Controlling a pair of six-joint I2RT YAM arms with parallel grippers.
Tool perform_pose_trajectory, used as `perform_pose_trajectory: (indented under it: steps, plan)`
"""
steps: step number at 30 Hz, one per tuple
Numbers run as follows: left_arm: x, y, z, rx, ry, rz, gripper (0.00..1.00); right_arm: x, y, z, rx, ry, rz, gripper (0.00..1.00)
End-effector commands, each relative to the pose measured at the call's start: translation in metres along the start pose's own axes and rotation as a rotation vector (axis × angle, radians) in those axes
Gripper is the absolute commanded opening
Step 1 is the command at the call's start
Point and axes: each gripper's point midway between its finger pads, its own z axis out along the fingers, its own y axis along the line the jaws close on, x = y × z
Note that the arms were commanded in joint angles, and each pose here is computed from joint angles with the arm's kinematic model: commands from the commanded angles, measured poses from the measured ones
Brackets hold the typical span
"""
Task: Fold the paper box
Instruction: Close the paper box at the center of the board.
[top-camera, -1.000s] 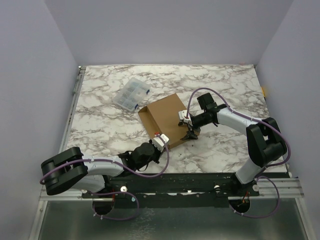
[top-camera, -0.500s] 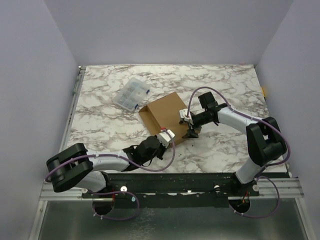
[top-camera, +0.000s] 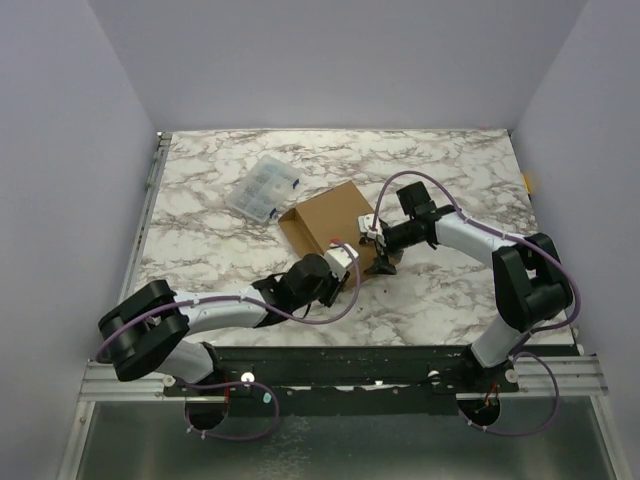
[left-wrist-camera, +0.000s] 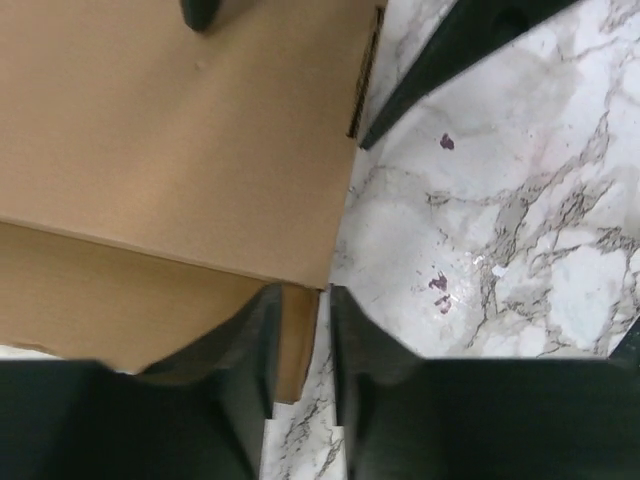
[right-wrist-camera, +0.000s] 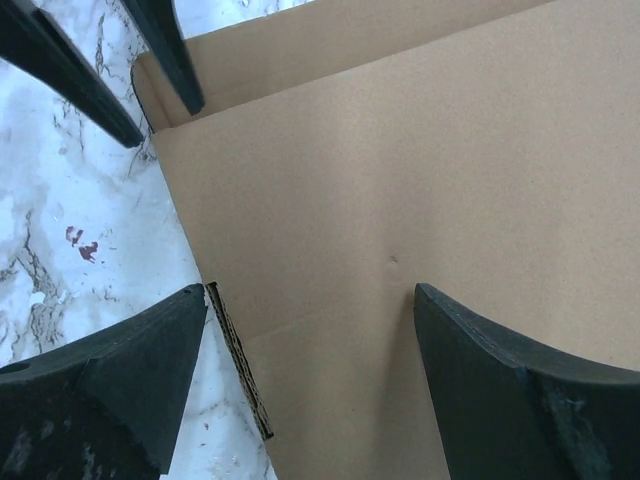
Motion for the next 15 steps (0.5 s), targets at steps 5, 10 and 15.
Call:
perform_pose_trajectory:
  steps: [5, 10, 15]
  plan:
    - [-0.075, 0.023, -0.037, -0.062, -0.114, -0.187, 0.56, 0.005, 0.003, -0.009, 0.019, 0.056, 0.148, 0.91]
    - [-0.065, 0.062, -0.054, -0.179, -0.087, -0.451, 0.68, -0.017, -0.001, -0.020, 0.025, 0.004, 0.157, 0.92]
    - [-0.014, 0.109, -0.058, -0.318, -0.035, -0.791, 0.72, -0.049, -0.012, -0.043, 0.046, -0.074, 0.195, 0.92]
